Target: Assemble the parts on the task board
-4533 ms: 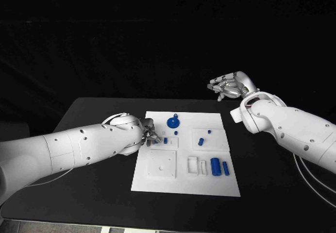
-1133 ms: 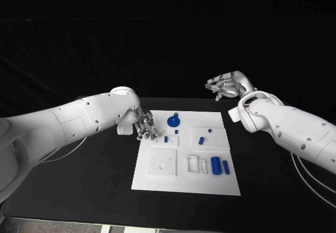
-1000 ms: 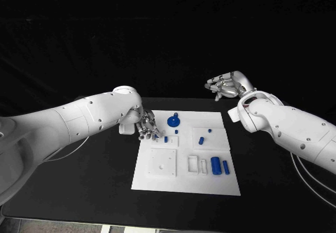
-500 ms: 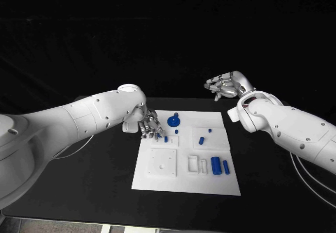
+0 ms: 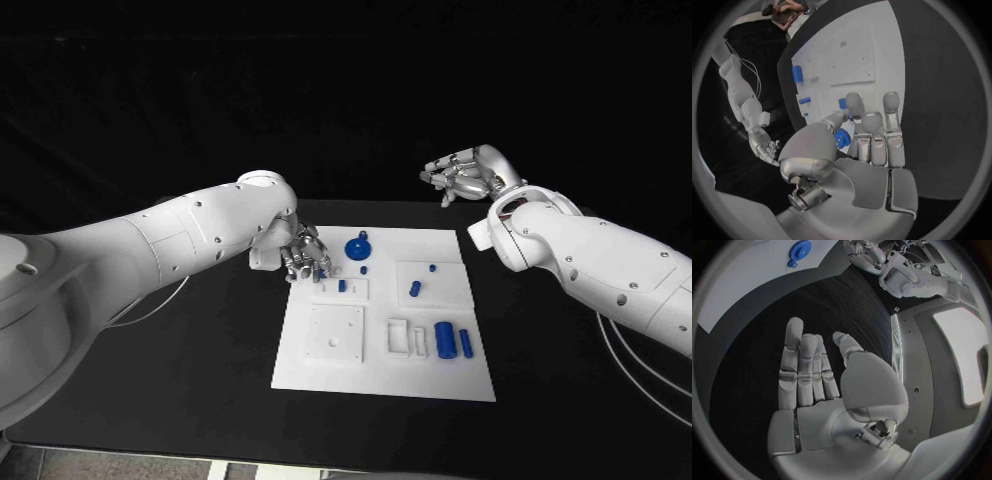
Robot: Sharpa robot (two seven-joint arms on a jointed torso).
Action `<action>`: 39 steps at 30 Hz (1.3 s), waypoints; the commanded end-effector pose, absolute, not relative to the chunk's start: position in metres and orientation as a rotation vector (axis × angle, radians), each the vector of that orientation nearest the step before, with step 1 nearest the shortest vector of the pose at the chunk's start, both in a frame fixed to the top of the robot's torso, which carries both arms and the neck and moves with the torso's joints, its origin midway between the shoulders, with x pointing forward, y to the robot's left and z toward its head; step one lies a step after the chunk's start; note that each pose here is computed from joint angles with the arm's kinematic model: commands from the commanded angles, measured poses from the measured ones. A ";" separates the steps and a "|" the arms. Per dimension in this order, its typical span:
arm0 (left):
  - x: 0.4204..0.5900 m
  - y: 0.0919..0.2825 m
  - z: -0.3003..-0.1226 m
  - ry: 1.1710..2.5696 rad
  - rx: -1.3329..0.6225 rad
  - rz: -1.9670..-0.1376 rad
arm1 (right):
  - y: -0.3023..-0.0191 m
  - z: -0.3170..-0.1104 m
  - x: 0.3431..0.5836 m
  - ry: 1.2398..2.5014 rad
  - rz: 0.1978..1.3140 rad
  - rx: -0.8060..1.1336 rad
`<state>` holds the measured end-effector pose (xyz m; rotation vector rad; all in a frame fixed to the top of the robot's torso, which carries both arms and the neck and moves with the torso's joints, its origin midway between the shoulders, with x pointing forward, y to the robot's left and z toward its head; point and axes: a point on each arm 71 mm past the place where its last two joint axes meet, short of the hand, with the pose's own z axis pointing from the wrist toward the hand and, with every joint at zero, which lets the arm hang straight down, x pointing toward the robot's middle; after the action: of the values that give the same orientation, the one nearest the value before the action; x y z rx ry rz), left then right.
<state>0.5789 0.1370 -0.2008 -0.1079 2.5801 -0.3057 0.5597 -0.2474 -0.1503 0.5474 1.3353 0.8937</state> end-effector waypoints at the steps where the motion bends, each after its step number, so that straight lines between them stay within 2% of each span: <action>1: 0.580 0.136 -0.198 2.570 -0.123 -0.311 | -0.246 -0.150 0.560 1.343 0.904 0.537; 16: 0.577 0.131 -0.207 2.667 -0.054 -0.241 | -0.243 -0.151 0.560 1.346 0.910 0.535; 39: 0.577 0.126 -0.215 2.669 0.046 -0.112 | -0.241 -0.150 0.560 1.348 0.915 0.534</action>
<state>0.5774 0.1266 -0.2137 0.0100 2.6639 -0.1421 0.5600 -0.2428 -0.1507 0.5452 1.3404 0.9034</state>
